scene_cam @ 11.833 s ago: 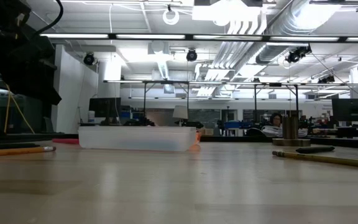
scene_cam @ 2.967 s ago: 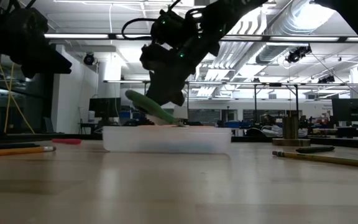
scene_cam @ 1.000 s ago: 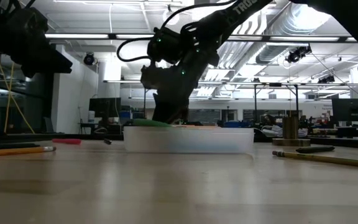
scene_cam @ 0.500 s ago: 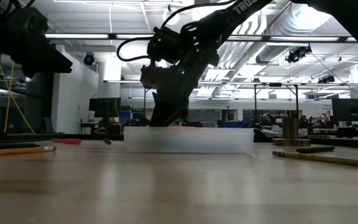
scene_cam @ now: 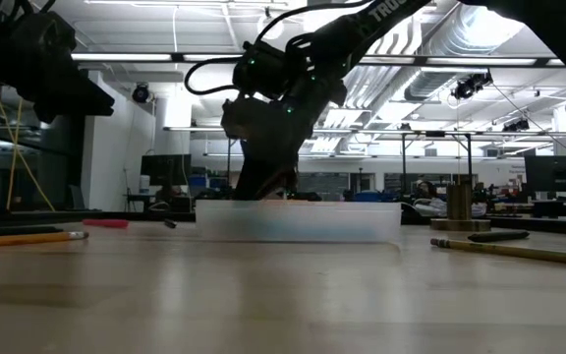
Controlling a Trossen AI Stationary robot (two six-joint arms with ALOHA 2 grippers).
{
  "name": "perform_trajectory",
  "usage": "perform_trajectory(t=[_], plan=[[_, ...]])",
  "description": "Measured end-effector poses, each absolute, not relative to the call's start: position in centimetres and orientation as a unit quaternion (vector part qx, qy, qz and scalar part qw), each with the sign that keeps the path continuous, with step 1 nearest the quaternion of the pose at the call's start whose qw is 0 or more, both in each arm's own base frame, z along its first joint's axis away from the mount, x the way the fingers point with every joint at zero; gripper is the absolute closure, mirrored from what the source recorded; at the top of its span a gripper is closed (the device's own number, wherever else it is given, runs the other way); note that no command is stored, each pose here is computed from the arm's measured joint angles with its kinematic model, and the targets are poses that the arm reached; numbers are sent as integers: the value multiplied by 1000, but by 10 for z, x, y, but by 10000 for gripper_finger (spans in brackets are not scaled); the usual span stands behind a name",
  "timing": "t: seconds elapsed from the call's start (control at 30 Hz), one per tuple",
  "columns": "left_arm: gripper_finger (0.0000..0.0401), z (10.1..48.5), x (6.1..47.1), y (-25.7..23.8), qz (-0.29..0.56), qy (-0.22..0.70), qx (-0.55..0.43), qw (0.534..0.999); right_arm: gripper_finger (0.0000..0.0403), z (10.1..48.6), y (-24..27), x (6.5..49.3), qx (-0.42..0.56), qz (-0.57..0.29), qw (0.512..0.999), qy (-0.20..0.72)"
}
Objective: Pick & place school supplies into a supply box
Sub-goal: Put the green scissors into the orange supply box, then put the middle black pen into the orange supply box
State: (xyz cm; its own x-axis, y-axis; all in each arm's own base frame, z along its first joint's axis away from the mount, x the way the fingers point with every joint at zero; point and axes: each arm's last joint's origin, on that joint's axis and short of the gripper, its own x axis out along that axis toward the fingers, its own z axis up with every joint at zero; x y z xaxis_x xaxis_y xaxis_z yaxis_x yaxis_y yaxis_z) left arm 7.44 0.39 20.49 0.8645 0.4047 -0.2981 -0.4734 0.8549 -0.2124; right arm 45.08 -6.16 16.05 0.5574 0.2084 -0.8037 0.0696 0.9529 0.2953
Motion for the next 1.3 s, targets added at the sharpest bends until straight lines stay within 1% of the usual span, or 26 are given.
perform_trajectory(t=[0.4,0.9,1.07,1.3], plan=[[231,205,74,3,220,126,-142,957,368,195,-63,444,124,22,890,439],[231,204,75,2,204,129,-162,957,366,226,-62,431,119,6,895,430],[231,205,75,2,207,122,-187,952,362,237,-62,427,115,-3,899,423],[231,205,75,2,208,119,-199,950,367,250,-61,417,113,-17,895,431]])
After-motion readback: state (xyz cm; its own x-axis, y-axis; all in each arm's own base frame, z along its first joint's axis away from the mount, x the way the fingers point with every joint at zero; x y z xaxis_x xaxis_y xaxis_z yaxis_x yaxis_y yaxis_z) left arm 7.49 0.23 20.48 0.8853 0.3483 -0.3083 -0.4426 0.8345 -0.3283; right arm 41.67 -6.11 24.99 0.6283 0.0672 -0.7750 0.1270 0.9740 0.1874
